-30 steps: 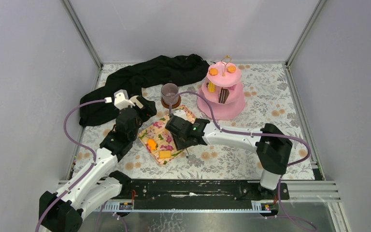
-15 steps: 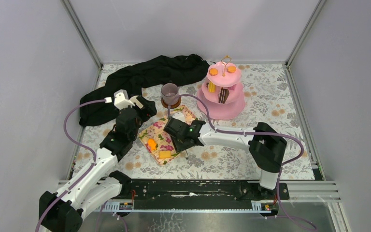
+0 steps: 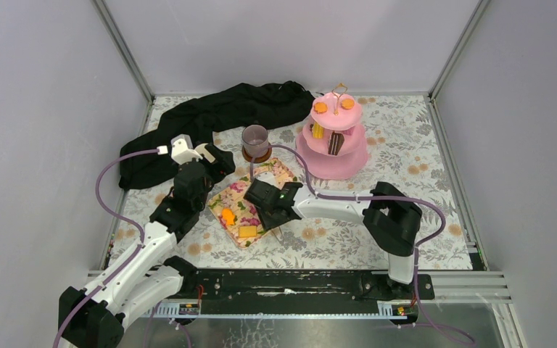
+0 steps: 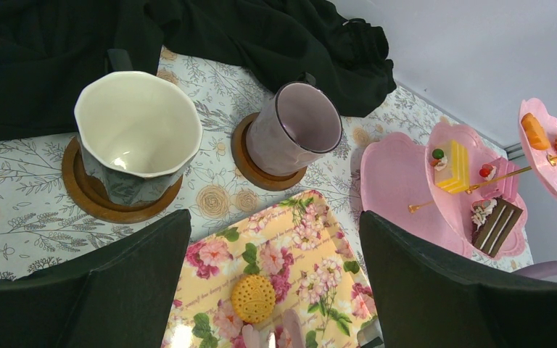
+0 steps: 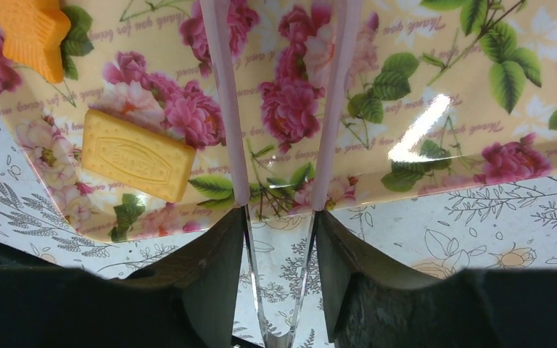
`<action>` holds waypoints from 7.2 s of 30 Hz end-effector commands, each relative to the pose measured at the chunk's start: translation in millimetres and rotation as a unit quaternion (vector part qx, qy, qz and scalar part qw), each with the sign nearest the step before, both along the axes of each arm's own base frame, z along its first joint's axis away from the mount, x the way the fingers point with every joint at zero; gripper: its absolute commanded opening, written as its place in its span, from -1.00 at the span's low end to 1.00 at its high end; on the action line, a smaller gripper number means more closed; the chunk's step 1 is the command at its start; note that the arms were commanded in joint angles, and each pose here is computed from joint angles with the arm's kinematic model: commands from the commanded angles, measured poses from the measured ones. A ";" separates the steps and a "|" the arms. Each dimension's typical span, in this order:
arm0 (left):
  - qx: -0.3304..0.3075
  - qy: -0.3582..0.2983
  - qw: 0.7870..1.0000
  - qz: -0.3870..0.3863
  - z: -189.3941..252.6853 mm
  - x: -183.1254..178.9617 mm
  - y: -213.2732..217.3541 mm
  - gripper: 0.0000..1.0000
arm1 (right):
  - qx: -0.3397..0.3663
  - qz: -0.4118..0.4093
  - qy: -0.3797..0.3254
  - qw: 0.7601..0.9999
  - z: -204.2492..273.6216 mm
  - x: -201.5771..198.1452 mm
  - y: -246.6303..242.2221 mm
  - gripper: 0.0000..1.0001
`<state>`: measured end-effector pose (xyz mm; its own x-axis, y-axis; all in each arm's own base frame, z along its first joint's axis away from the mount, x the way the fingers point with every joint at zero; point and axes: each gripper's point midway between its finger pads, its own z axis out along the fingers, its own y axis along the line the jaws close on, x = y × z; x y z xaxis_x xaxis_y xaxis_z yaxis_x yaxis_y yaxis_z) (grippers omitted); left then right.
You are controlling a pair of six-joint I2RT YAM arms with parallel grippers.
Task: Serve the afternoon tea
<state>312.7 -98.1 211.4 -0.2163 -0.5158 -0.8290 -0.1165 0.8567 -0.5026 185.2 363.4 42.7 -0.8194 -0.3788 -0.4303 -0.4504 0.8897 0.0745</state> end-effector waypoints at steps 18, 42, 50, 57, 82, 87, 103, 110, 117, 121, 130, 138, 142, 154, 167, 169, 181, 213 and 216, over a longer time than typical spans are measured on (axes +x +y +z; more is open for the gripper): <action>-0.005 -0.006 1.000 0.018 6.0 2.3 7.7 0.87 | 0.018 0.022 -0.008 1.000 8.8 20.4 26.7 -0.05; -0.005 -0.001 1.000 0.020 2.8 4.4 8.9 0.87 | 0.026 0.023 -0.010 0.999 16.4 33.0 28.9 -0.40; -0.005 -0.001 1.000 0.023 2.8 4.2 10.2 0.87 | 0.040 0.007 -0.029 0.999 37.4 35.0 21.9 -0.50; -0.007 -0.003 1.000 0.024 3.6 3.7 10.6 0.87 | 0.048 -0.012 -0.044 0.998 51.0 35.3 11.9 -0.54; -0.013 -0.002 1.000 0.018 3.4 3.8 7.9 0.87 | 0.044 -0.173 -0.095 0.979 73.6 87.5 -84.5 -0.55; -0.013 -0.002 1.000 0.018 3.6 3.9 7.5 0.87 | 0.039 -0.193 -0.093 0.976 72.2 107.5 -97.9 -0.55; -0.011 -0.004 1.000 0.019 5.0 3.6 8.6 0.87 | 0.040 -0.225 -0.068 0.971 49.9 156.2 -109.5 -0.56; -0.011 -0.003 1.000 0.019 4.5 4.0 8.6 0.87 | 0.045 -0.233 -0.061 0.970 45.2 173.5 -112.7 -0.56; -0.010 -0.003 1.000 0.019 4.6 3.9 8.9 0.87 | 0.048 -0.243 -0.055 0.967 39.2 187.1 -116.1 -0.55; -0.009 -0.003 1.000 0.020 4.6 3.6 9.3 0.87 | 0.048 -0.248 -0.055 0.966 36.3 194.2 -116.2 -0.53; -0.010 -0.004 1.000 0.017 5.0 3.7 8.5 0.87 | 0.049 -0.253 -0.045 0.965 26.4 196.4 -115.1 -0.35; -0.011 -0.004 1.000 0.018 5.5 3.5 8.6 0.87 | 0.045 -0.257 -0.040 0.965 21.7 193.3 -118.2 -0.16; -0.012 -0.005 1.000 0.015 6.0 2.9 7.8 0.87 | 0.043 -0.259 -0.039 0.964 20.4 191.7 -119.8 -0.08; -0.012 -0.006 1.000 0.015 6.6 2.7 7.9 0.87 | 0.043 -0.262 -0.036 0.963 20.0 186.1 -123.7 -0.01; -0.012 -0.007 1.000 0.016 7.0 3.1 8.4 0.87 | 0.057 -0.258 -0.050 0.963 32.5 167.0 -132.3 -0.03; -0.013 -0.007 1.000 0.017 7.2 3.3 8.9 0.87 | 0.058 -0.254 -0.054 0.964 35.2 164.8 -132.3 -0.03; -0.011 -0.006 1.000 0.025 6.6 4.2 12.6 0.87 | 0.049 -0.213 -0.067 0.974 45.6 140.9 -119.7 -0.06; -0.030 0.031 0.985 0.170 -11.5 1.9 71.0 0.98 | 0.067 0.030 -0.059 0.996 44.9 -5.0 65.2 -0.10; -0.030 0.033 0.983 0.176 -13.1 1.5 73.6 0.99 | 0.070 0.040 -0.057 0.995 45.1 -11.2 72.5 -0.10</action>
